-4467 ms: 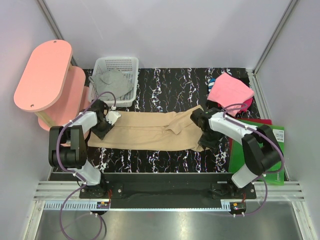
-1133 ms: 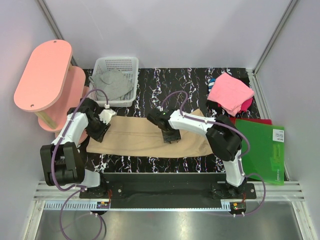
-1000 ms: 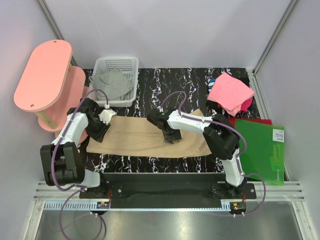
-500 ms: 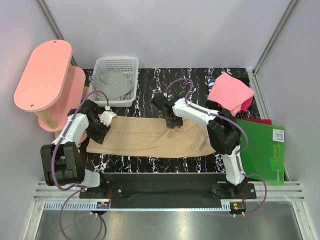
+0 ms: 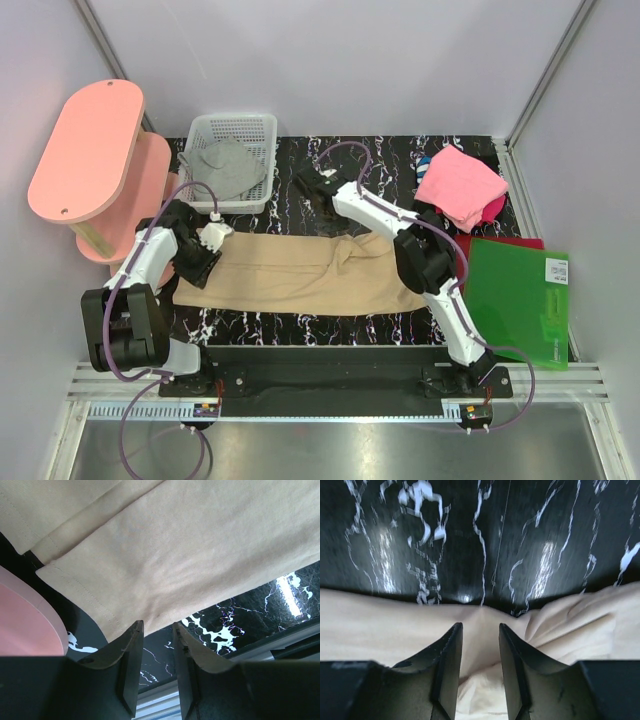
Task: Fold and stack the t-shirts
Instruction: Fold the other side of the tshirt into a rectangle, then rotate the tshirt 60 degrees
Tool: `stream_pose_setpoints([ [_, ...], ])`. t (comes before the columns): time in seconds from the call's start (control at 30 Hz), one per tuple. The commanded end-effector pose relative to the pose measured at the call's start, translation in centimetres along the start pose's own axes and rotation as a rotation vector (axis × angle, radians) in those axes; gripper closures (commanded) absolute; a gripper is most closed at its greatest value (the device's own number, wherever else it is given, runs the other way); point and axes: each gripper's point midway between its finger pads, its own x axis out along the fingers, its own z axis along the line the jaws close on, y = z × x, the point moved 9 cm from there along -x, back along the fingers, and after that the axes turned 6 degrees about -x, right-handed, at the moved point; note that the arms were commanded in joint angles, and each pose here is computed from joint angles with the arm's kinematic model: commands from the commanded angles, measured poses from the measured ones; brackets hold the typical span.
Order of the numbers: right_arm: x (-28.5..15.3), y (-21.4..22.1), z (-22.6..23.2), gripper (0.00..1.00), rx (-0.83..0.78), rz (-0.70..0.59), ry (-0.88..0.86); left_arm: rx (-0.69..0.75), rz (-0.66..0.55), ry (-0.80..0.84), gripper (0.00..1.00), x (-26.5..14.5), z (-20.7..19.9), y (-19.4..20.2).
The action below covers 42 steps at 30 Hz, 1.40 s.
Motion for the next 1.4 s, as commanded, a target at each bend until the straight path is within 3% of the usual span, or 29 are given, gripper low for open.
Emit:
stream_pose_setpoints([
  [0.0,-1.5,-3.9,-1.9,0.57,0.004,-0.1,-0.005,0.019,-0.021,-0.005,0.65,-0.1,-0.1,-0.1],
  [0.2,-5.8,-6.9,-5.4,0.57,0.072,-0.166,0.062,0.017,-0.02,-0.004,0.65,-0.2,-0.2,-0.2],
  [0.37,-8.5,-2.9,-6.9,0.57,0.22,-0.035,0.106,0.013,-0.034,0.002,0.65,-0.3,-0.2,-0.9],
  [0.4,-8.4,-0.4,-7.6,0.57,0.228,0.023,0.118,0.014,-0.035,0.01,0.65,-0.2,-0.2,-1.1],
  [0.47,-7.7,1.4,-7.1,0.57,0.308,0.028,0.05,0.021,-0.034,0.015,0.65,-0.2,-0.4,-1.6],
  [0.5,-6.9,4.1,-7.6,0.58,0.308,0.071,0.069,0.022,-0.034,0.017,0.65,-0.1,-0.5,-1.8],
  [0.6,-4.7,6.9,-8.1,0.61,0.357,0.117,0.105,0.04,-0.025,0.025,0.65,0.1,-1.2,-2.5],
  [0.87,-1.9,8.6,-7.8,0.63,0.352,0.184,0.16,0.03,0.001,0.018,0.66,1.5,-1.6,-3.7],
  [1.07,0.3,11.3,-8.5,0.67,0.384,0.295,0.225,0.009,-0.001,-0.087,0.67,2.2,-0.2,-4.5],
  [1.37,1.8,14.1,-8.6,0.68,0.404,0.361,0.252,0.007,-0.032,-0.12,0.67,2.8,1.2,-9.0],
])
